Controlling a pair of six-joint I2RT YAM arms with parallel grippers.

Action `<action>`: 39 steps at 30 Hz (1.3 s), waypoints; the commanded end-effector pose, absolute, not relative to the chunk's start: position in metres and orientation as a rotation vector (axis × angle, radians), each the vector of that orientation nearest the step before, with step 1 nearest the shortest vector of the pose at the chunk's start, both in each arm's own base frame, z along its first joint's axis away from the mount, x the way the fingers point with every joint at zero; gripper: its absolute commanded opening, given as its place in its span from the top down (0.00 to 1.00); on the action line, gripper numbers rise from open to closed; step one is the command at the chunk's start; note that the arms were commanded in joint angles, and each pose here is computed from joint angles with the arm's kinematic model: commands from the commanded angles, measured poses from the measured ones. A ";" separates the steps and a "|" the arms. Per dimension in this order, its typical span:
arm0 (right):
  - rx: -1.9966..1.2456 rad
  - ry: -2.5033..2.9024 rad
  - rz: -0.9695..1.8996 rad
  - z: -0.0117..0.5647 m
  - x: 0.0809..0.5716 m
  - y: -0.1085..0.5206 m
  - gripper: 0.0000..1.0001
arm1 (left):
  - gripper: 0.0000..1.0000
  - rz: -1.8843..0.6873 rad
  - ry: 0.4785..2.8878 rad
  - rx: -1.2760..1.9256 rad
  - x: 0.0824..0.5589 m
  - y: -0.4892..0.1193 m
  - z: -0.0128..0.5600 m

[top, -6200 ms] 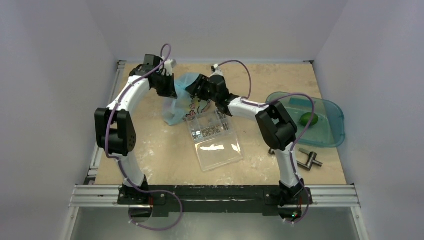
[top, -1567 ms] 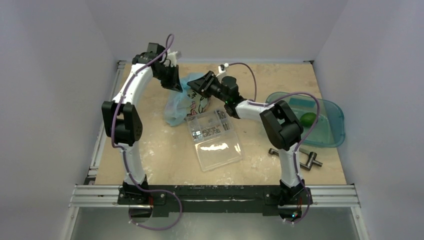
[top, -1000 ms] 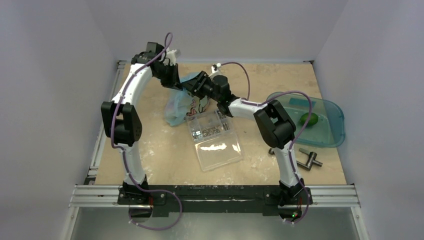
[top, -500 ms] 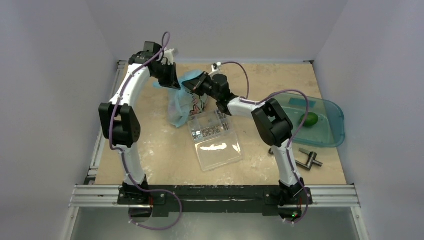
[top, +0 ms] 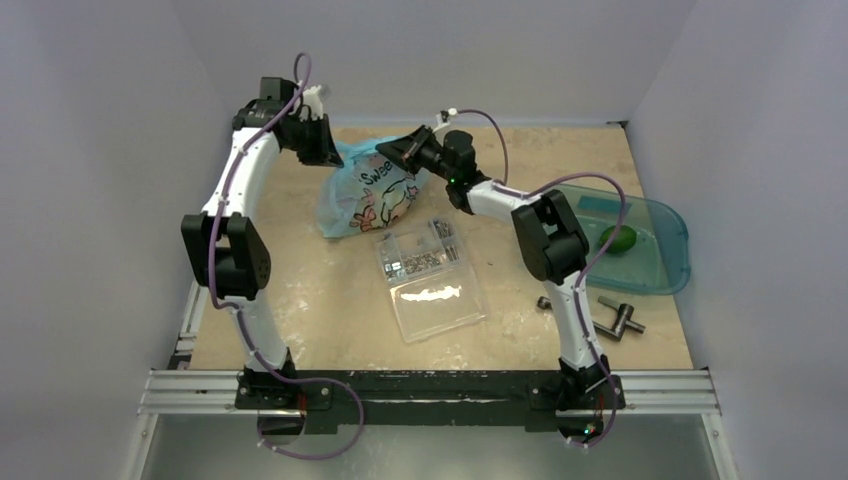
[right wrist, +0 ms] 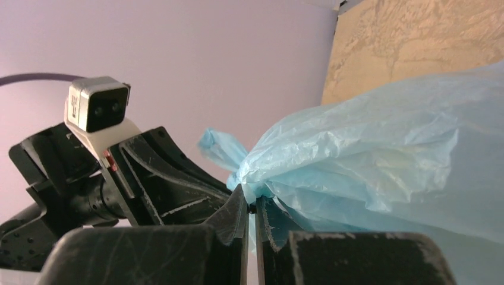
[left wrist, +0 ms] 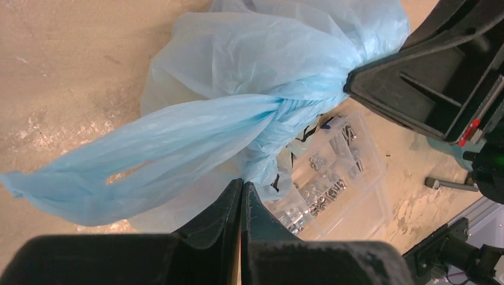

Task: Take the fake fruits out of the plastic bag
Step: Untie the plastic bag at the center of the board.

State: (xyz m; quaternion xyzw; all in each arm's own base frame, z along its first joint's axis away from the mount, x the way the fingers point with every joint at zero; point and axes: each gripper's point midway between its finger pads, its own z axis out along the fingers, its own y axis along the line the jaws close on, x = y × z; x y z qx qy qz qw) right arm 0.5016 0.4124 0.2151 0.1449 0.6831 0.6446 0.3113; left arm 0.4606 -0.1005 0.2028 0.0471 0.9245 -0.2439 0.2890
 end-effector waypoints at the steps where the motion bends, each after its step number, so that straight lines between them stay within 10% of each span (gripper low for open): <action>1: 0.456 1.676 1.736 0.233 0.545 0.381 1.00 | 1.00 -0.525 2.484 0.059 0.453 -0.070 0.207; 14: 0.387 1.742 1.767 0.218 0.566 0.355 1.00 | 1.00 -0.572 2.461 0.007 0.450 -0.055 0.216; 23: 0.329 1.762 1.798 0.224 0.546 0.370 1.00 | 0.67 -0.795 2.225 0.239 0.436 -0.095 0.265; 39: 0.265 1.765 1.880 0.238 0.510 0.394 1.00 | 0.57 -0.320 2.318 0.346 0.457 -0.131 0.248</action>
